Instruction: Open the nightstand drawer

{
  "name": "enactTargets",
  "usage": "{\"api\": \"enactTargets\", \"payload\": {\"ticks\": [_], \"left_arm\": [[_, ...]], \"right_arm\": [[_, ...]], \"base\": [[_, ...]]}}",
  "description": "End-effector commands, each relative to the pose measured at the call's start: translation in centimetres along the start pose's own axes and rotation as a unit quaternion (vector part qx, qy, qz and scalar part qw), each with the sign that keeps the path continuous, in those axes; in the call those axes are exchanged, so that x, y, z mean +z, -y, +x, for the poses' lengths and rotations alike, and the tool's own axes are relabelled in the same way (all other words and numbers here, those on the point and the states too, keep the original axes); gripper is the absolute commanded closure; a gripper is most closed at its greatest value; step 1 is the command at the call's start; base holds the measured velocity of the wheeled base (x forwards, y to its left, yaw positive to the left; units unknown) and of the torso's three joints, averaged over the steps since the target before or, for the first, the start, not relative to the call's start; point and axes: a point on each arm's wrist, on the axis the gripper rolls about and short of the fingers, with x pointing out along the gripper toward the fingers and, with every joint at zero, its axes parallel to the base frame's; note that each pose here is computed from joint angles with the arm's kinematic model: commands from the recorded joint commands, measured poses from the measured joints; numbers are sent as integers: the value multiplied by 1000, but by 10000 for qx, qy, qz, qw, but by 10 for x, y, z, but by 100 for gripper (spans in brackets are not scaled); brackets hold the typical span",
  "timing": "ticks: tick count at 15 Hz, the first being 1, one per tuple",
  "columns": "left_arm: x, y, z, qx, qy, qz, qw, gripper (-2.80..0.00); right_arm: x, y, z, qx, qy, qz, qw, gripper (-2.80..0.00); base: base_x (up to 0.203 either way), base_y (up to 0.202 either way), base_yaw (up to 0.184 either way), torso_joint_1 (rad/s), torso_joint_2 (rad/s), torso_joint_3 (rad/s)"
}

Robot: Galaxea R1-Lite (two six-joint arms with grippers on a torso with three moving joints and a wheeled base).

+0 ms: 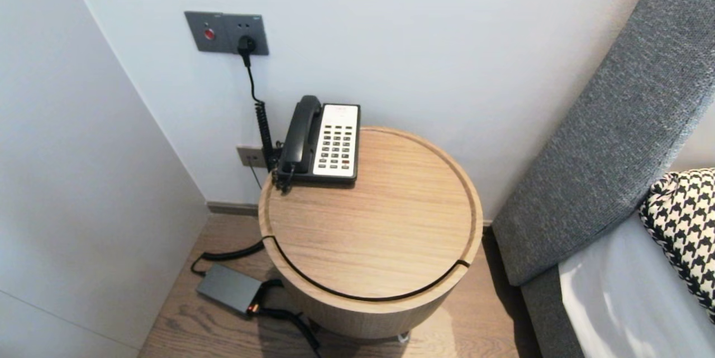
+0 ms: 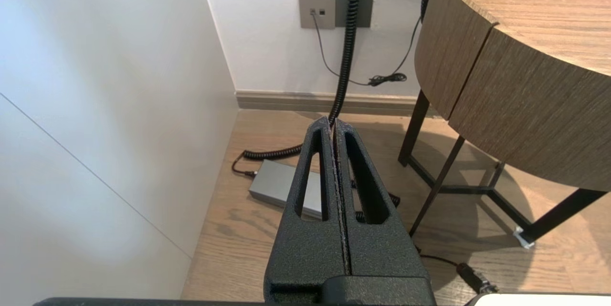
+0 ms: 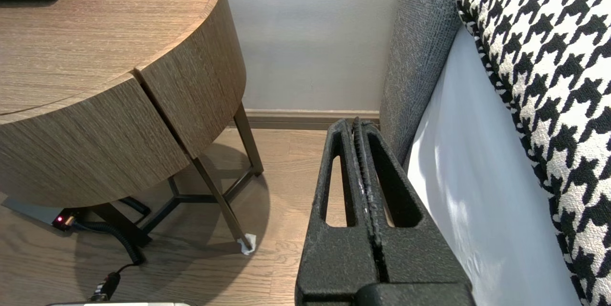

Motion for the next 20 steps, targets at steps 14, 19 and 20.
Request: {"api": "enactTargets", "payload": {"ticks": [14, 19, 20], "left_arm": [[-3, 0, 1, -3, -58, 1, 10000, 0], [-3, 0, 1, -3, -58, -6, 10000, 0], [-3, 0, 1, -3, -58, -6, 10000, 0]], "right_arm": [[-7, 0, 2, 2, -126, 0, 9999, 0], [-7, 0, 2, 2, -133, -2, 9999, 0], [-7, 0, 2, 2, -126, -7, 9999, 0]], "base": [[0, 0, 0, 0, 0, 0], [0, 0, 0, 0, 0, 0], [0, 0, 0, 0, 0, 0]]}}
